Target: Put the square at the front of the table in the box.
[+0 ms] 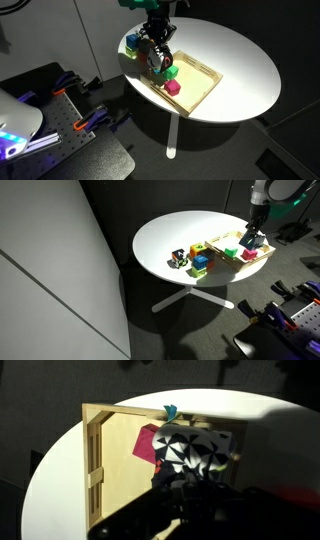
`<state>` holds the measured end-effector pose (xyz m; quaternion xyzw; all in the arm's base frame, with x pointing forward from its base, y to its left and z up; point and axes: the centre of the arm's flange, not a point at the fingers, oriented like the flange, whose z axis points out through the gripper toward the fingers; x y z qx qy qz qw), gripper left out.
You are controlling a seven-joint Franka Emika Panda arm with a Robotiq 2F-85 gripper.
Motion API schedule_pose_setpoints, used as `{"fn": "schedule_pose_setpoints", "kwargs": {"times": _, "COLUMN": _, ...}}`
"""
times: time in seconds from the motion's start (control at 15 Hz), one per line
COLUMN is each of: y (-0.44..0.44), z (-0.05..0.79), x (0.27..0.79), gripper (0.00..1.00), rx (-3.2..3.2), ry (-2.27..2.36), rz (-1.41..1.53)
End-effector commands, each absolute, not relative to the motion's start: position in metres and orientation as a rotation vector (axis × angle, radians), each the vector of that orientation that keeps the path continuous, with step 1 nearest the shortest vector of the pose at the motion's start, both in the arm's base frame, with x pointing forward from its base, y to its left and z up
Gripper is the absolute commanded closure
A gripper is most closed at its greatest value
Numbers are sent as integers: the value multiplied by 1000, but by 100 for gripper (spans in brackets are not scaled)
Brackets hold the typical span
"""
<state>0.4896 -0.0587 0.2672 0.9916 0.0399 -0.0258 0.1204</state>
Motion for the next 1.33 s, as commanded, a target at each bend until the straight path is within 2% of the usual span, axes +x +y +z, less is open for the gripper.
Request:
{"fn": "schedule_pose_setpoints", "kwargs": {"times": 0.0, "y": -65, "z": 262, "x": 494, "gripper": 63, "rx": 2895, "ry": 96, "rz": -68}}
{"fn": "schedule_pose_setpoints", "kwargs": {"times": 0.53, "y": -55, "z": 253, "x": 493, "gripper": 3, "rx": 2891, "ry": 121, "rz": -107}}
{"fn": "schedule_pose_setpoints", "kwargs": {"times": 0.6, "y": -55, "z": 253, "x": 493, "gripper": 0, "rx": 2894, "ry": 122, "rz": -110}}
{"fn": "schedule_pose_setpoints", "kwargs": {"times": 1.27, "y": -24, "z": 285, "x": 487, "gripper": 0, "rx": 3077, "ry": 223, "rz": -84}}
